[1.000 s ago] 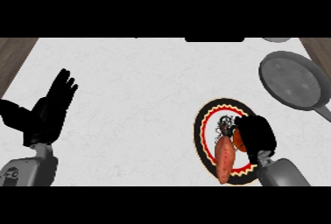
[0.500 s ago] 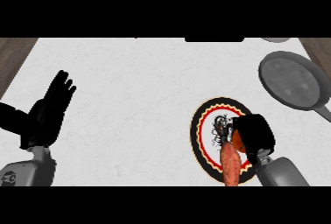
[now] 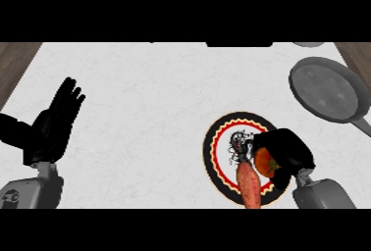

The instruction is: Pick the tomato from the plate and place it in the pan

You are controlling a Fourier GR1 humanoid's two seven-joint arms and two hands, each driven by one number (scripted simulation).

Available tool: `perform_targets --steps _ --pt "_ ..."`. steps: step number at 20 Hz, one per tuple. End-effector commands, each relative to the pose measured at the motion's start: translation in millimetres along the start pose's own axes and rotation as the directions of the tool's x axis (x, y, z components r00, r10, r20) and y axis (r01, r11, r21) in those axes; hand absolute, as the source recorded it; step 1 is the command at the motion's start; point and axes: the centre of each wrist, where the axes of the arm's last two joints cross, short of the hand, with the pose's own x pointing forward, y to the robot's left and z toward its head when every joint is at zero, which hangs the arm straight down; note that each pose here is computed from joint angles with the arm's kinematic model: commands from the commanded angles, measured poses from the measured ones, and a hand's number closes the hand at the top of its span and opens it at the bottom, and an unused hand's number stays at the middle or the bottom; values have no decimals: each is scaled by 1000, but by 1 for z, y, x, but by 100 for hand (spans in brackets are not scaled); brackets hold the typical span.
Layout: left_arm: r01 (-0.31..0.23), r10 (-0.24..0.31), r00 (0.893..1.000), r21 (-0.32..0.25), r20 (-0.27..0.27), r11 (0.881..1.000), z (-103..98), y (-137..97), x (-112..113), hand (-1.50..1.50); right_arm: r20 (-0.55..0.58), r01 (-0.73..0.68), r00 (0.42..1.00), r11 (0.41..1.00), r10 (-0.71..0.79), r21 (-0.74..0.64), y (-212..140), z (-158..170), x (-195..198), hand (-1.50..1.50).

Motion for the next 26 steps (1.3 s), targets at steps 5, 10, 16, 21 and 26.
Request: perform_targets --steps 5,10,16,21,26 --pt "20 -20 1000 19 -8 1000 3 2 5 0 41 -84 993 911 109 -404 -82 45 6 150" --pt "6 -6 1000 7 -15 1000 1 -7 1 0 56 -64 991 808 119 -586 -125 83 -9 150" --pt "11 -11 1000 3 1 1000 -12 -18 -5 0 18 2 1000 812 10 -583 -169 88 -5 150" --pt "-9 9 1000 -8 1 1000 1 18 1 0 -49 25 996 795 -68 -606 -162 79 -39 150" --pt "-4 4 1000 -15 2 1000 -1 -9 -10 0 -57 101 982 747 -182 -657 -177 57 -107 150"
